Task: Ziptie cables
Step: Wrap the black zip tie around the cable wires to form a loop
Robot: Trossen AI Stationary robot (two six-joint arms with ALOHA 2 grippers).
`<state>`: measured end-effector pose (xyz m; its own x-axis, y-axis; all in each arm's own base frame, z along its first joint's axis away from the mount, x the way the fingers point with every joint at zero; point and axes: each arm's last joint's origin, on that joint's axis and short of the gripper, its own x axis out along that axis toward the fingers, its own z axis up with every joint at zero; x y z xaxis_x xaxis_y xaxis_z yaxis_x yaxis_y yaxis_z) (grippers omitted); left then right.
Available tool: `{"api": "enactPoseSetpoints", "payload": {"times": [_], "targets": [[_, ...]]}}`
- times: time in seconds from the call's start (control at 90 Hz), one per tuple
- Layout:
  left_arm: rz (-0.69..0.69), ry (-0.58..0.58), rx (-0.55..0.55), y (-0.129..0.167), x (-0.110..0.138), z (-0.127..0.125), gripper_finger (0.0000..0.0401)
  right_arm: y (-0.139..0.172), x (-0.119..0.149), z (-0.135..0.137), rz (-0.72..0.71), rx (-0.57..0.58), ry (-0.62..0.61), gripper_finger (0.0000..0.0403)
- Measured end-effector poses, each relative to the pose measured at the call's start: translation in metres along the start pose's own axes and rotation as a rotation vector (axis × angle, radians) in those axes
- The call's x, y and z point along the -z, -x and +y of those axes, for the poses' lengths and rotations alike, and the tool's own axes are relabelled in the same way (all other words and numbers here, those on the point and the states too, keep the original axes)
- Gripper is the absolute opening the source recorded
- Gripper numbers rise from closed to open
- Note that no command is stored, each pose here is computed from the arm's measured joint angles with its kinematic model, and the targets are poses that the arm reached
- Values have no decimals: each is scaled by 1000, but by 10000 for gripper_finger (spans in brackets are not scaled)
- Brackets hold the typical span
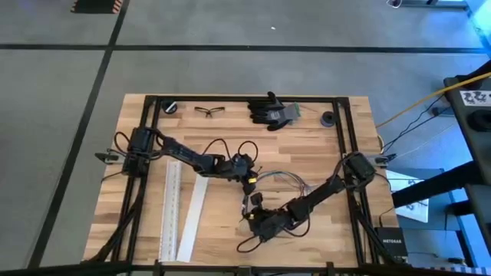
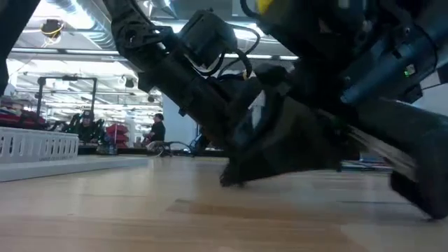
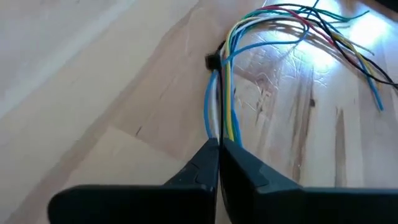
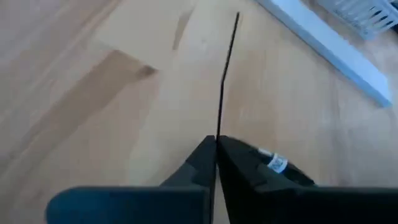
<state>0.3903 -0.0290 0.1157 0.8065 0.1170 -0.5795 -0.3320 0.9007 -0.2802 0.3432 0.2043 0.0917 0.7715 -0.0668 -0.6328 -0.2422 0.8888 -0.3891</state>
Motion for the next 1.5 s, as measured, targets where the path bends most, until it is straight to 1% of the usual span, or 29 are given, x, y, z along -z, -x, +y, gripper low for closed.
{"api": "enactPoseSetpoints", "payload": {"times": [0.078, 0.133, 0.222, 0.422, 0.611, 0.711, 0.833, 0.9, 1.056, 1.233, 1.344, 1.5], "targets": [[3, -35, 8, 3, 0, -4, 0, 6, 1, 0, -11, -11, -49, 0], [4, -65, 17, 6, -1, -8, 0, 10, 2, 1, -30, -19, -109, 0], [-1, -127, 33, 11, -1, -14, 0, 14, 12, 2, -33, -17, -186, 0], [5, -259, 52, 17, 1, -24, 0, 25, 20, 0, -191, -57, -411, 0], [37, -345, 25, 19, 5, -25, 0, 29, 29, -2, -269, -116, -556, 0], [25, -398, 8, 20, 6, -28, 0, 31, 32, -3, -306, -135, -638, 0], [15, -466, 11, 22, 8, -33, 0, 36, 31, -6, -388, -181, -776, 0], [5, -511, 3, 24, 9, -37, 0, 38, 32, -7, -410, -196, -832, 0], [-35, -627, -28, 33, 4, -44, 0, 40, 44, -8, -399, -188, -930, 0], [-51, -722, -38, 40, 3, -51, 0, 45, 55, -21, -484, -206, -1051, 0], [-59, -769, -23, 42, 6, -56, 0, 45, 56, -31, -543, -226, -1073, 0], [-61, -809, -35, 43, 10, -61, 0, 40, 65, -36, -491, -276, -1107, 0]]}}
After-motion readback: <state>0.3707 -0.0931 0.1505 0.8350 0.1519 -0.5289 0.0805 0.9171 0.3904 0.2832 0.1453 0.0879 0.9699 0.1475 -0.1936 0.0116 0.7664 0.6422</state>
